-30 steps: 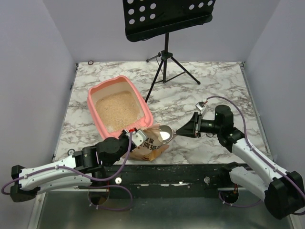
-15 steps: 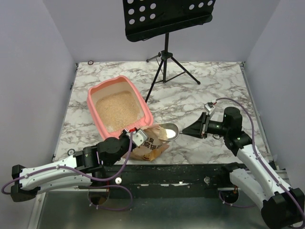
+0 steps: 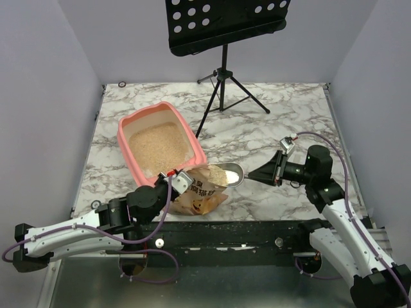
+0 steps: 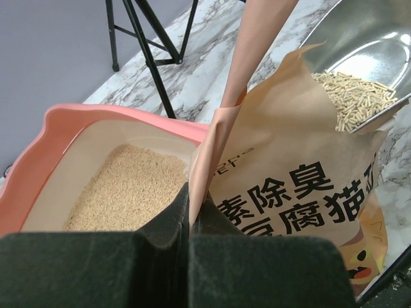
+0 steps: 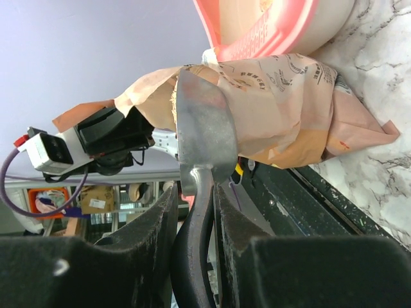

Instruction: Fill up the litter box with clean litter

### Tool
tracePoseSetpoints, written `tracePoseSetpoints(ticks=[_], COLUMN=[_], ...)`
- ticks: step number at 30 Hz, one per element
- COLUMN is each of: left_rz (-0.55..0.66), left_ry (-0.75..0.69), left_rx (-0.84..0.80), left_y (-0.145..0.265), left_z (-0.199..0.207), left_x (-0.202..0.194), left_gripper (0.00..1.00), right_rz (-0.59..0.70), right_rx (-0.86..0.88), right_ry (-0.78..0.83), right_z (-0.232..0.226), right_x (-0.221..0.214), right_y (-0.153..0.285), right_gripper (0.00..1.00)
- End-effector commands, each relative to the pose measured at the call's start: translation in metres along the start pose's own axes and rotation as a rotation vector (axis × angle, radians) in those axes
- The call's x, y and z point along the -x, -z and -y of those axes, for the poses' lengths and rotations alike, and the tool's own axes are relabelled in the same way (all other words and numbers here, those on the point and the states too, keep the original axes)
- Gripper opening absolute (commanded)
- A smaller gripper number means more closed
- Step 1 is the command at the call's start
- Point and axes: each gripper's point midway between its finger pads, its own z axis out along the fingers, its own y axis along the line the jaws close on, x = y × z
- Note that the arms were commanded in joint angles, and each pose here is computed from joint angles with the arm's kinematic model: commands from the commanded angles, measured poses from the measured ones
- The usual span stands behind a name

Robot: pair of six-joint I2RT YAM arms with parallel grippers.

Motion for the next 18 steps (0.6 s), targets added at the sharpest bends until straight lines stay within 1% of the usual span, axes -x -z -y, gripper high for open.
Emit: tracePoseSetpoints(ticks=[1, 5, 11, 18], left_rz=[0.097, 0.128, 0.145, 0.160], left_ry=[0.090, 0.112, 0.129, 0.149], left_rx=[0.141, 0.142, 0.144, 0.168], left_y=[0.009, 0.014, 0.018, 0.024], left_z=[-0.032, -0.036, -0.040, -0.048], left_x=[0.025, 0.029, 0.033, 0.035], left_gripper=[0.00, 0.00, 0.00, 0.00], right_rz=[0.036, 0.070, 0.130, 0.148], right_rx=[0.039, 0.022, 0.026, 0.033], right_ry=[0.013, -0.023, -0.038, -0.058], right_z=[-0.022, -0.016, -0.023, -0.032], right_x=[0.006, 0.007, 0.014, 0.020], right_y=[0.006, 0.006, 0.009, 0.010], right_gripper=[0.01, 0.01, 0.01, 0.01])
